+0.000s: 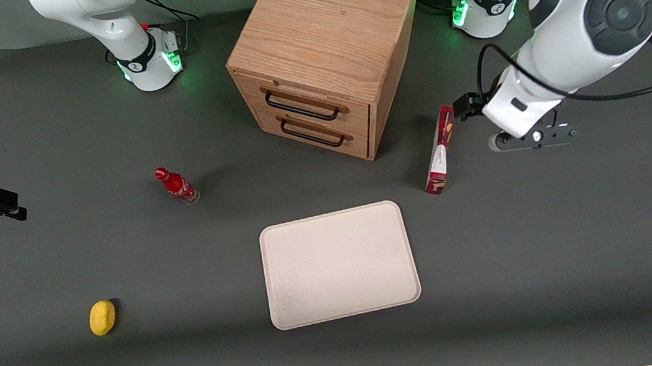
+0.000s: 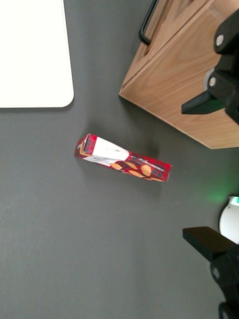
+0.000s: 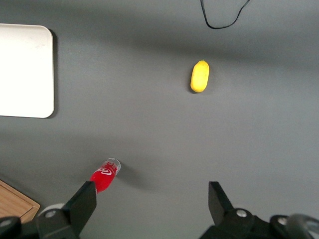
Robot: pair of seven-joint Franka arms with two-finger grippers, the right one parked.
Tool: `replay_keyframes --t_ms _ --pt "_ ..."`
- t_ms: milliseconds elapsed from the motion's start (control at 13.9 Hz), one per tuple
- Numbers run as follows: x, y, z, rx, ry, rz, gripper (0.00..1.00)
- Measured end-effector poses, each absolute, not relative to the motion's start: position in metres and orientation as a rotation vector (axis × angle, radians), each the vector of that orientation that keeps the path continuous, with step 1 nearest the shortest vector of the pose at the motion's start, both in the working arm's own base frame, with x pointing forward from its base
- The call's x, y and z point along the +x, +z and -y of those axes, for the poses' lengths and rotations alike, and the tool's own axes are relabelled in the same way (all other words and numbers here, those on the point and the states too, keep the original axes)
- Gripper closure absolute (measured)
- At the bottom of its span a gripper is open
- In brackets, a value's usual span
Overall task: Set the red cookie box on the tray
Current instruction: 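Lower the left gripper over the cookie box and close on it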
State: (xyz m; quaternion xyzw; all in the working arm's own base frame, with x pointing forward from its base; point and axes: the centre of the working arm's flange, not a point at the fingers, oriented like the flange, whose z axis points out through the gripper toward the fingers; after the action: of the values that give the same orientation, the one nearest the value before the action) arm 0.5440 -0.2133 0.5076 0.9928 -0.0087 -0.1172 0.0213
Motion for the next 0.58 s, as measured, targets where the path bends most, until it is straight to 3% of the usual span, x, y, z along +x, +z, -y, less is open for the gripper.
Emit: replay_keyframes --t_ms 216,576 --pt "0.533 0.435 0.225 3.077 -0.321 0.049 0.0" --pt "0.474 0.324 0.249 3.078 -0.235 0.138 0.0"
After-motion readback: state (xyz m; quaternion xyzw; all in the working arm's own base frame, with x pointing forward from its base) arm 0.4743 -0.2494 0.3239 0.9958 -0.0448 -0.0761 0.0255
